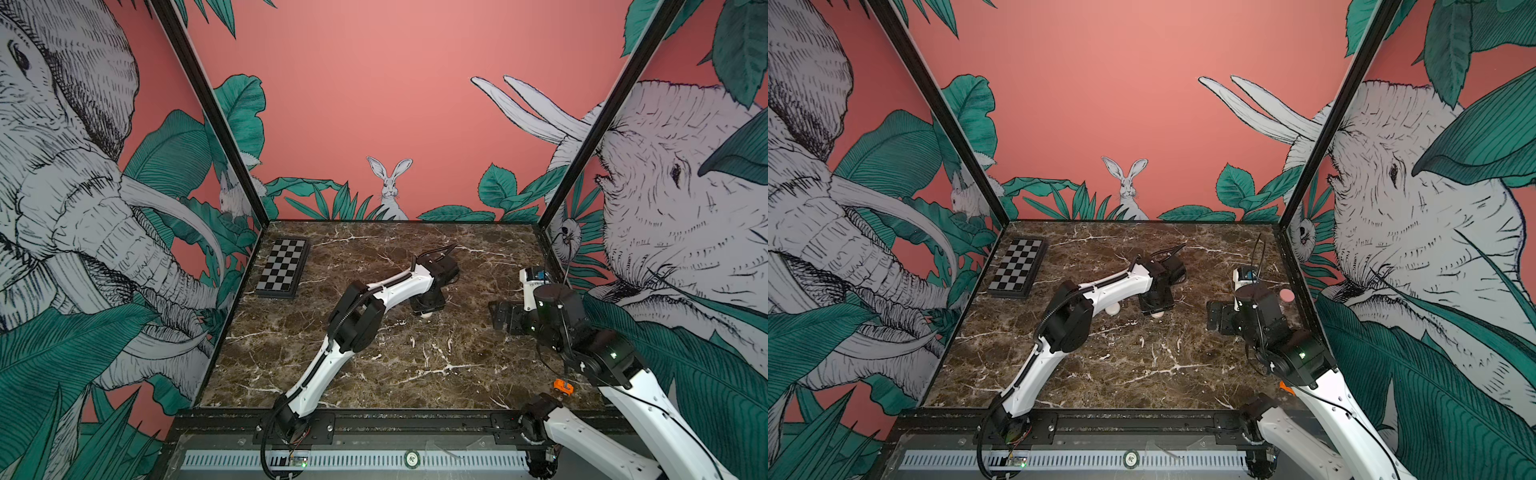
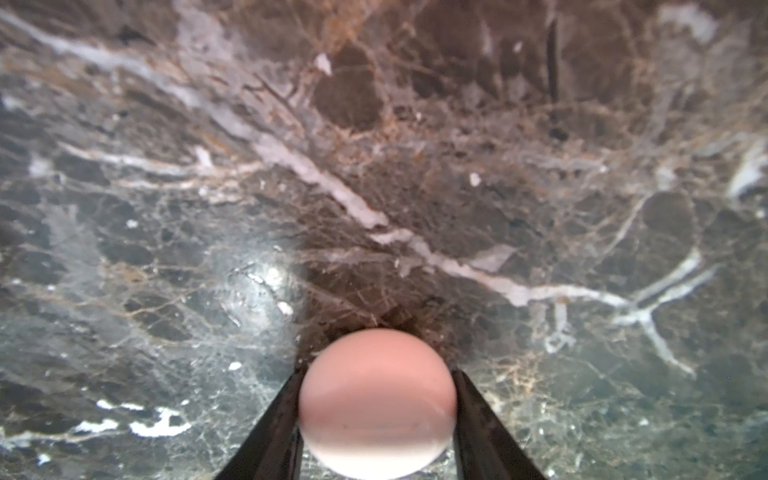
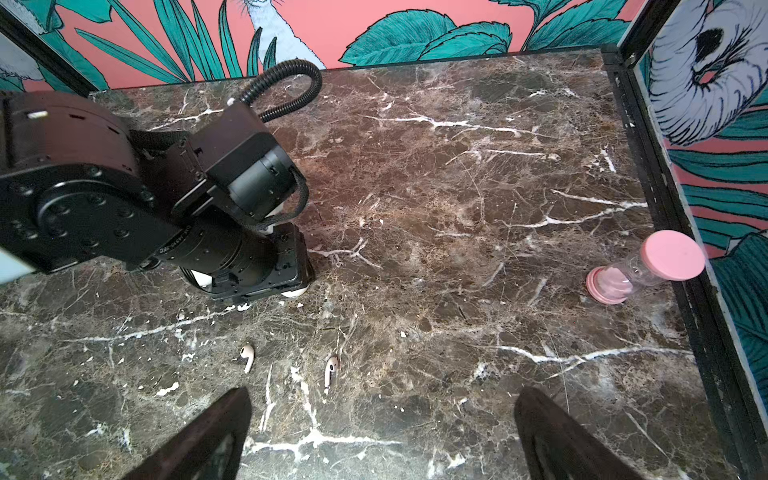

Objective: Insert the wireless bluetooth earbuds into the charging case
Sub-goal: 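Lift the pink case with the left gripper while right gripper approaches it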

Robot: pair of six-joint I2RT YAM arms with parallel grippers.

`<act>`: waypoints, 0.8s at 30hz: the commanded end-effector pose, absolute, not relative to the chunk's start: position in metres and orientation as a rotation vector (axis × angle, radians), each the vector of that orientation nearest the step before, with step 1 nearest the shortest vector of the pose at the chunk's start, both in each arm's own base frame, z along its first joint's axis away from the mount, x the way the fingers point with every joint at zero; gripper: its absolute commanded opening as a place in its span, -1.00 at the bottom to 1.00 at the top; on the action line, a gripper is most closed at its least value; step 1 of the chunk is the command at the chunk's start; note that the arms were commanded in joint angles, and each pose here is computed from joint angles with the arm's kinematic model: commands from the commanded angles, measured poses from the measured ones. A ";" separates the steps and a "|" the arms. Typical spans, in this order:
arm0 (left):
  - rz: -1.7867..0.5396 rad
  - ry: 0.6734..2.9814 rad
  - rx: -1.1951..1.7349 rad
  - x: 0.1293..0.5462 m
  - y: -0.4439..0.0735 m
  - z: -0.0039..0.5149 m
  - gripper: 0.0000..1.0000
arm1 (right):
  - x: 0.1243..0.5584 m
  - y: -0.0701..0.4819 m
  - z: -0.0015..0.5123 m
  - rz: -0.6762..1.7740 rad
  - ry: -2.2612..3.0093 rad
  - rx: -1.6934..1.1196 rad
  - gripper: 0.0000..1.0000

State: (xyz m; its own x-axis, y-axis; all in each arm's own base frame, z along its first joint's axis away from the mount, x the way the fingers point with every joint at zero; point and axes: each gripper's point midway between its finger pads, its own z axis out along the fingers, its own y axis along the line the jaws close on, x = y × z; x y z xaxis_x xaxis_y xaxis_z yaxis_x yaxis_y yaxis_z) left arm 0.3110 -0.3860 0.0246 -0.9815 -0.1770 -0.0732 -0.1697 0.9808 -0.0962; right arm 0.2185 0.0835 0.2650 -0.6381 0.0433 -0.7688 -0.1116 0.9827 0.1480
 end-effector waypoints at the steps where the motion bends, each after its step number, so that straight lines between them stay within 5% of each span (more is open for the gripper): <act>1: -0.024 3.067 -0.132 0.301 -0.369 0.017 -1.00 | 0.220 0.084 0.272 0.243 2.223 -0.038 0.96; 9: -0.010 2.857 0.205 0.315 -0.347 0.059 -1.00 | 0.220 0.084 0.275 0.253 2.214 -0.038 0.96; 17: -0.393 2.449 0.596 0.314 -0.369 0.109 -1.00 | 0.219 0.086 0.285 0.271 2.197 -0.039 0.96; 24: -0.347 2.225 0.793 0.319 -0.365 0.151 -1.00 | 0.219 0.087 0.292 0.284 2.190 -0.040 0.96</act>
